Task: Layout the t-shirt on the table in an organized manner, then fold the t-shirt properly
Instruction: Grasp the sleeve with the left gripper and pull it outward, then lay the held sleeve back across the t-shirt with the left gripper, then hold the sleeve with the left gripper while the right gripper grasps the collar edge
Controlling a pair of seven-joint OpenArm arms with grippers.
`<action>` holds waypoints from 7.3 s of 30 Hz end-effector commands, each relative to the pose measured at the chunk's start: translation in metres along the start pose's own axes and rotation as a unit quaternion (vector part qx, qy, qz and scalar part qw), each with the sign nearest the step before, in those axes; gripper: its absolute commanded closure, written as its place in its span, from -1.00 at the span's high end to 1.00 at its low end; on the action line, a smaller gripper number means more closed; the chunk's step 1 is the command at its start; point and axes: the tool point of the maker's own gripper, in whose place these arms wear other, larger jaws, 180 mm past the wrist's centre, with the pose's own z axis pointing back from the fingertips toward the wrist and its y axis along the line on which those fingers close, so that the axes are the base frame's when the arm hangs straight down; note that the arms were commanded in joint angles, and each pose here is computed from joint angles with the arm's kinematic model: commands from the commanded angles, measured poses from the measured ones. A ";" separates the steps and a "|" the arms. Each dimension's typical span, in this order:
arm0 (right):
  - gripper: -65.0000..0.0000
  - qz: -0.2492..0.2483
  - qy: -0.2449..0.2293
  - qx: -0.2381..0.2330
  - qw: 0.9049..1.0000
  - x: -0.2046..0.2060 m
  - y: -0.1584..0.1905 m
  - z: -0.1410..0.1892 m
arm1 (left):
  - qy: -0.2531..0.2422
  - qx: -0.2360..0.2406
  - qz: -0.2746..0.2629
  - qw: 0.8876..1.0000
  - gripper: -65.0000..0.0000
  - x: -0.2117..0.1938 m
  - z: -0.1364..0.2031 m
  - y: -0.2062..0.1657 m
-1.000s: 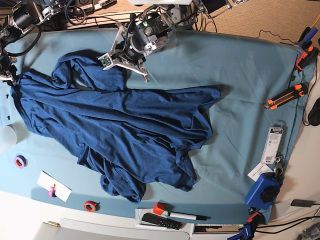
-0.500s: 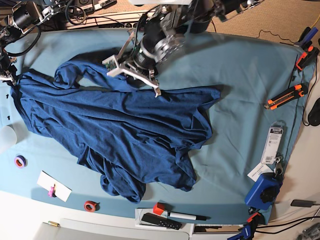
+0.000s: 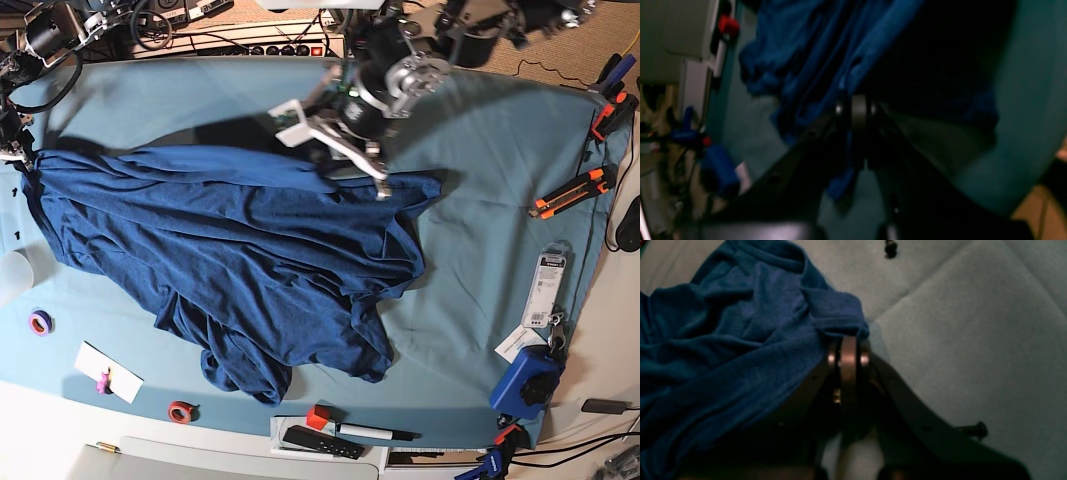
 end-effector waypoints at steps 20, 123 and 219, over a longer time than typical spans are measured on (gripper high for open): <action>-0.96 0.021 -0.034 -0.010 0.999 0.027 -0.004 0.007 | -0.019 -0.253 -0.032 0.967 -1.00 -0.020 0.053 -0.086; -0.11 0.005 -0.027 0.128 0.991 0.026 0.043 0.016 | 0.094 -0.065 0.025 0.993 -1.00 -0.066 0.000 0.015; -0.12 -0.193 0.038 0.054 0.979 -0.161 0.082 0.041 | 0.091 -0.123 0.053 0.987 -1.00 -0.068 0.008 -0.027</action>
